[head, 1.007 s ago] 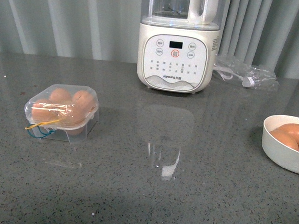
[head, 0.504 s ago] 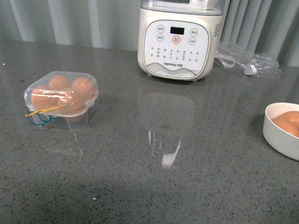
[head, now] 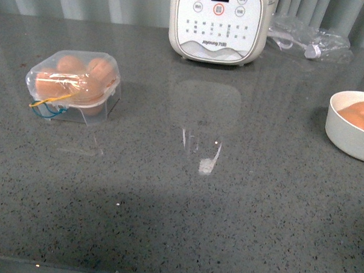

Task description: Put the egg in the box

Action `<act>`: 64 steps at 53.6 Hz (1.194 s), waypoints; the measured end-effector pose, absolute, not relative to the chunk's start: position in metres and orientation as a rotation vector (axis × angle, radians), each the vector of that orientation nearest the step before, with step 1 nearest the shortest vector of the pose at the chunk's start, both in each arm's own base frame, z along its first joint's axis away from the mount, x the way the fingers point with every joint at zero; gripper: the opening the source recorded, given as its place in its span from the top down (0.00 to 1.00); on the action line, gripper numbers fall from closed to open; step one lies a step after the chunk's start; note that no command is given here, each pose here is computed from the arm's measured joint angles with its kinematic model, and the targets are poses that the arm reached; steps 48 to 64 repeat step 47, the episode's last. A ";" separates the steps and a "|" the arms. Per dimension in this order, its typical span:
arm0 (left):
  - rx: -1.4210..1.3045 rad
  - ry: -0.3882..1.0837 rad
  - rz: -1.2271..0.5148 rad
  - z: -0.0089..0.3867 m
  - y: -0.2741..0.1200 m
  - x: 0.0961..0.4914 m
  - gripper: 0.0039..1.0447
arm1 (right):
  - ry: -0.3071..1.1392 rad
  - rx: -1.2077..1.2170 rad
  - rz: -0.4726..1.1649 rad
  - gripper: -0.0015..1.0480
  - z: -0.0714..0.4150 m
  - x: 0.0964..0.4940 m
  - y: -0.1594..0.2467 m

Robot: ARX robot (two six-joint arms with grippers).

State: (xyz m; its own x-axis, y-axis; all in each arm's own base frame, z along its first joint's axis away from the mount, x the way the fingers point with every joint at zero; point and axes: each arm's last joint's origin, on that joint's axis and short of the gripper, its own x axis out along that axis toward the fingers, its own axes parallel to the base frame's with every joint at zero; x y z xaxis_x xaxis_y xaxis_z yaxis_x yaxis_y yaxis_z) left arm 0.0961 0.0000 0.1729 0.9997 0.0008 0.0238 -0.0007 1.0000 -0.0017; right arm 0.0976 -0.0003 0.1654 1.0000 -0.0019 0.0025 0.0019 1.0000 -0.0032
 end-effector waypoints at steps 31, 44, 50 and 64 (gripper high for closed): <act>-0.002 -0.024 0.001 0.173 0.000 0.096 0.06 | -0.002 -0.003 -0.002 0.07 0.165 0.098 0.000; -0.002 -0.024 0.001 0.173 0.000 0.096 0.06 | -0.002 -0.003 -0.002 0.07 0.165 0.098 0.000; -0.002 -0.024 0.001 0.173 0.000 0.096 0.06 | -0.002 -0.003 -0.002 0.07 0.165 0.098 0.000; -0.002 -0.024 0.001 0.173 0.000 0.096 0.06 | -0.002 -0.003 -0.002 0.07 0.165 0.098 0.000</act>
